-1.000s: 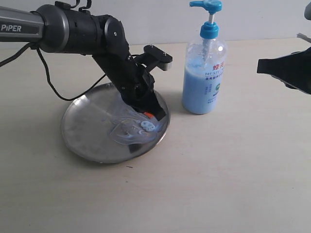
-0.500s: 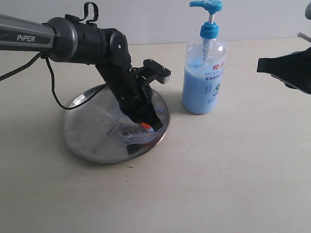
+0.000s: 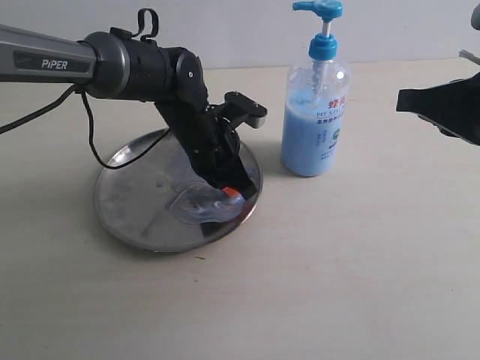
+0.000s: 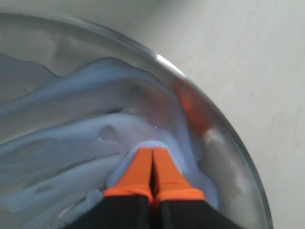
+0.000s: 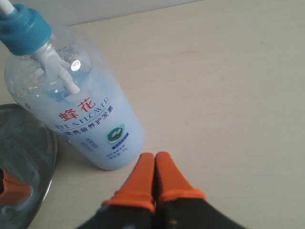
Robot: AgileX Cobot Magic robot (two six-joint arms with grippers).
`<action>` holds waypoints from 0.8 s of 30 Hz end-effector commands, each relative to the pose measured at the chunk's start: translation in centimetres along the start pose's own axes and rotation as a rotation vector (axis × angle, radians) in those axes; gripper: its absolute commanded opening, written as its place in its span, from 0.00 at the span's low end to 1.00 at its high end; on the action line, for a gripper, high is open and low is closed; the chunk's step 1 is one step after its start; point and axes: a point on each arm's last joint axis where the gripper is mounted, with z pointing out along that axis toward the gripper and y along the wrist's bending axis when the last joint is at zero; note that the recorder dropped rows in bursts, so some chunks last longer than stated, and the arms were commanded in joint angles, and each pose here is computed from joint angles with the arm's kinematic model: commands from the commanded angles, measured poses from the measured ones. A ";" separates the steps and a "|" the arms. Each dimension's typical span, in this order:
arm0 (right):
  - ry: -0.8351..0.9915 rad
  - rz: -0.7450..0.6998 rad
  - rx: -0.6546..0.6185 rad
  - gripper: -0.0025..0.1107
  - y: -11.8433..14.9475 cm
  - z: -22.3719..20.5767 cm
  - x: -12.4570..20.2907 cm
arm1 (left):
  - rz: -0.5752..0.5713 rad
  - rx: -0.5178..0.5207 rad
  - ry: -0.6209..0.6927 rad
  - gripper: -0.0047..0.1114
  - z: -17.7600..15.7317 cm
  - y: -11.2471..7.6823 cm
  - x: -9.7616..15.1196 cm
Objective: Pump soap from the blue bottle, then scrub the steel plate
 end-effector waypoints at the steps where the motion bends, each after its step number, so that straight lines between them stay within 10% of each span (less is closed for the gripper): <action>1: -0.011 0.006 0.005 0.02 -0.1 0.0 0.0 | 0.005 -0.005 0.030 0.04 1.3 0.2 0.2; 14: -0.018 0.006 0.005 0.02 -0.1 0.0 -0.1 | -0.092 -0.032 0.127 0.04 -0.6 4.0 2.1; 24: -0.022 0.006 0.006 0.02 -0.1 0.0 -0.1 | -0.081 0.066 0.144 0.04 -1.2 1.4 1.5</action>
